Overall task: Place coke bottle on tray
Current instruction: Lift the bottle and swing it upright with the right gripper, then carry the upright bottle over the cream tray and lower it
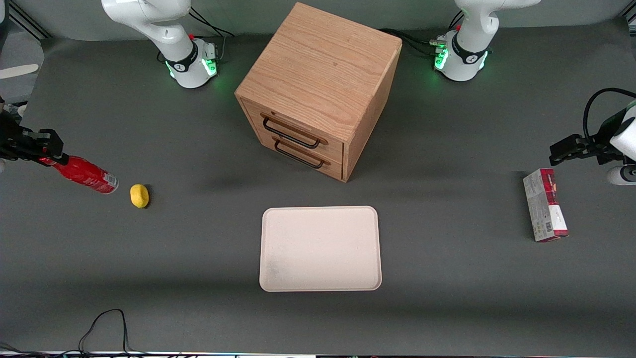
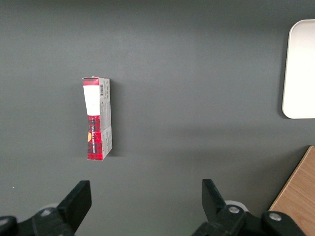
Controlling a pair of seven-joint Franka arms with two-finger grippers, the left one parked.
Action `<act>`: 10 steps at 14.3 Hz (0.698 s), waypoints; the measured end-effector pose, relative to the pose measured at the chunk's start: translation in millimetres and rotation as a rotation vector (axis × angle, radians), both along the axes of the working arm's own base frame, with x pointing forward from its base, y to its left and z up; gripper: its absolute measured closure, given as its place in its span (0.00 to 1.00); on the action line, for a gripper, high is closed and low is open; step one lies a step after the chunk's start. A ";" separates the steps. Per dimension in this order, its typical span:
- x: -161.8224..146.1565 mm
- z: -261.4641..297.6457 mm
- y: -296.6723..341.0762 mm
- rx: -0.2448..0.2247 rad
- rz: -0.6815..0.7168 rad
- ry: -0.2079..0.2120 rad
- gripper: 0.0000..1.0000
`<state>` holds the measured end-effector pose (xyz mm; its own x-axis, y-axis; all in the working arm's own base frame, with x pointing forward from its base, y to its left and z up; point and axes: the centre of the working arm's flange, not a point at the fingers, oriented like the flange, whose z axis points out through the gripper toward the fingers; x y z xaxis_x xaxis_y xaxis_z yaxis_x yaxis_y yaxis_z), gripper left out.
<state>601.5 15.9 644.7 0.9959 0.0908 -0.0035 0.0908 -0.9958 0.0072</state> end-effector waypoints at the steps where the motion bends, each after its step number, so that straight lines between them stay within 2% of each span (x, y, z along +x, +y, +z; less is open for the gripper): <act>1: 14.7 -7.0 16.4 0.005 0.028 -0.005 0.69; 4: 66.1 -42.7 72.5 0.040 0.116 -0.020 0.69; 6: 89.8 -71.2 106.6 0.054 0.148 -0.036 0.69; 8: 95.8 -90.4 155.0 0.007 0.216 -0.055 0.69; 10: 85.4 -104.2 220.7 -0.035 0.285 -0.065 0.69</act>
